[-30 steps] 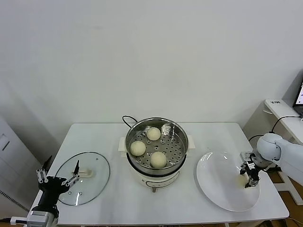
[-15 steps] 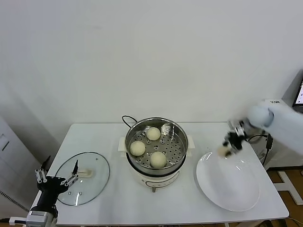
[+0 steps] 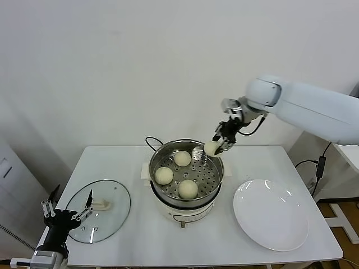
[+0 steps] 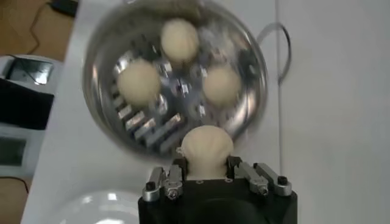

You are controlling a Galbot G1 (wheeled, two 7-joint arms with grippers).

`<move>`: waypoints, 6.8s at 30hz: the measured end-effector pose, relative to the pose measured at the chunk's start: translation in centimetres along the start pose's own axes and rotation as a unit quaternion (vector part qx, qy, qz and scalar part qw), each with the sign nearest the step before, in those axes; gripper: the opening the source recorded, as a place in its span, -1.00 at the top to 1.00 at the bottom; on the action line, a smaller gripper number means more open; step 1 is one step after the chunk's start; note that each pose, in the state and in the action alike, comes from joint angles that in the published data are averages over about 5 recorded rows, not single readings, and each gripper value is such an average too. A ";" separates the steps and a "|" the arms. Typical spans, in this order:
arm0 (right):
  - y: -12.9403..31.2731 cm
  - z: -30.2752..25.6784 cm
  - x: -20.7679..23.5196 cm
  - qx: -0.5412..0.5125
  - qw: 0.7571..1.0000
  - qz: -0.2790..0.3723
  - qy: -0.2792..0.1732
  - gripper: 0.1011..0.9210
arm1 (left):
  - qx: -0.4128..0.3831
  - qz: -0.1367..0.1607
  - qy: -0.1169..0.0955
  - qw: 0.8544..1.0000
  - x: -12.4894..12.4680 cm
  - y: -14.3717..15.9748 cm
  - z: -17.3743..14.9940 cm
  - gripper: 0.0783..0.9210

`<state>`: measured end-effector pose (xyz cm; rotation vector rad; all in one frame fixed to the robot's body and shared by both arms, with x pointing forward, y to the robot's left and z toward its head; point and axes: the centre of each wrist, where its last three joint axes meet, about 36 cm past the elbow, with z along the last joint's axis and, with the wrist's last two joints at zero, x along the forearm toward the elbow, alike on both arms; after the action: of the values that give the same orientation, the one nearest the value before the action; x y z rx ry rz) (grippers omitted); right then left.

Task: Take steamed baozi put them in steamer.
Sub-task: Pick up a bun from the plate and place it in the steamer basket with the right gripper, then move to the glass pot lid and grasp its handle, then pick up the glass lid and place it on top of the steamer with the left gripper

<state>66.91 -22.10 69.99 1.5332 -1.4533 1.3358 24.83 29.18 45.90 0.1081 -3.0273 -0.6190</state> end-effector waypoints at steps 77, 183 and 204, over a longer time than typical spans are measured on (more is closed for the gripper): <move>36.5 16.1 -22.2 -0.531 0.565 0.517 -0.363 -0.76 | -0.037 0.001 -0.005 0.999 -1.1 -0.7 0.5 -0.77; 51.2 14.8 -20.0 -0.566 0.543 0.544 -0.299 -0.76 | -0.502 -0.013 -0.053 0.863 -11.0 3.6 2.8 0.89; 55.1 16.2 -20.7 -0.582 0.547 0.539 -0.269 -0.76 | -0.490 0.029 -0.063 0.869 -11.8 -15.6 -8.2 0.89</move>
<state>20.34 -41.05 35.29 -0.0782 -2.9600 -0.0899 38.03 12.65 46.88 -0.0719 -2.3980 -2.0794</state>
